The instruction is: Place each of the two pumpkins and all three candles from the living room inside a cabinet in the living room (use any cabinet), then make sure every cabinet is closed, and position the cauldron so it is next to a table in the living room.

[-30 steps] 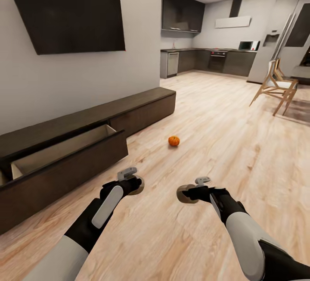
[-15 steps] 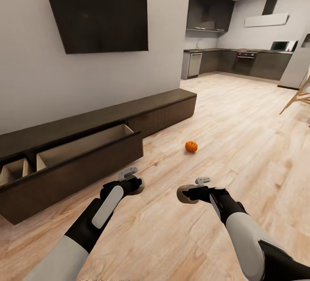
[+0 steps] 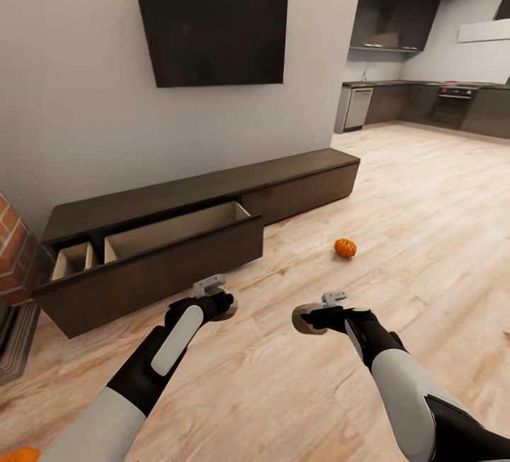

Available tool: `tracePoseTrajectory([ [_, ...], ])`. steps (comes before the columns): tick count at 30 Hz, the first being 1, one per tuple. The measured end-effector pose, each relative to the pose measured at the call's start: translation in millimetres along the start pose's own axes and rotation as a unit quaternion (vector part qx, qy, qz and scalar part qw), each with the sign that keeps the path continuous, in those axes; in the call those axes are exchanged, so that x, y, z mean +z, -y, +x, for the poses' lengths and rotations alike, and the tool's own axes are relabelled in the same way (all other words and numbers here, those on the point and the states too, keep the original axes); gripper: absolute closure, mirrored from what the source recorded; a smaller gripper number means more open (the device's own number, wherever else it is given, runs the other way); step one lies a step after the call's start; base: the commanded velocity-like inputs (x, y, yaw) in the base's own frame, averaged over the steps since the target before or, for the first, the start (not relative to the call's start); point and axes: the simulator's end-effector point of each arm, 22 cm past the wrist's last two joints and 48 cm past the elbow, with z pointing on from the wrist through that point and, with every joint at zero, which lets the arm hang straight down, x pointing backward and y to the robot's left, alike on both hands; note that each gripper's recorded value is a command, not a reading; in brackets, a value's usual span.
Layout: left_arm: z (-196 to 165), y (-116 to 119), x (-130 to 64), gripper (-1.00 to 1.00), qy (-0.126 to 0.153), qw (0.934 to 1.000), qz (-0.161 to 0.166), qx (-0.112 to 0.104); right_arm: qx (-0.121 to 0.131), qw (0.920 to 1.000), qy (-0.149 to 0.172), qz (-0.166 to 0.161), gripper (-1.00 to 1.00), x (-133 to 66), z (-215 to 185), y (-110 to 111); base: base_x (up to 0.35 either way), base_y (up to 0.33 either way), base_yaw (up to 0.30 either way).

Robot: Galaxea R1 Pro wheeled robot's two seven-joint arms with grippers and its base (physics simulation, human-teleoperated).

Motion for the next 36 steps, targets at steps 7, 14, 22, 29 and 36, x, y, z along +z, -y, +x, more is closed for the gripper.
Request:
tracePoseTrajectory([
  [7, -0.6, -0.1, -0.3, 1.0, 0.001, 1.0, 0.0, 0.0, 0.001, 1.0, 0.002, 0.001, 1.0, -0.4, -1.3, 1.1, 0.081, -0.111, 0.115],
  [14, -1.4, 0.5, -1.1, 1.0, 0.002, 1.0, 0.001, 0.0, 0.001, 1.0, 0.001, 0.001, 1.0, -0.6, 1.3, 0.5, 0.112, -0.137, 0.227],
  [22, -2.7, 0.9, -2.4, 1.0, 0.003, 1.0, 0.001, 0.0, 0.001, 1.0, 0.002, -0.004, 1.0, 0.3, -0.4, -9.2, 0.114, -0.123, 0.289],
  [29, -3.4, 1.5, -3.4, 1.0, 0.004, 1.0, 0.002, 0.0, -0.001, 1.0, 0.003, 0.001, 1.0, -0.7, -1.9, -7.2, 0.114, -0.03, 0.292],
  [36, -4.5, 1.7, -4.6, 1.0, 0.005, 1.0, 0.002, 0.0, 0.0, 0.9999, 0.005, 0.013, 1.0, -1.6, -3.4, -3.2, 0.114, -0.001, 0.292],
])
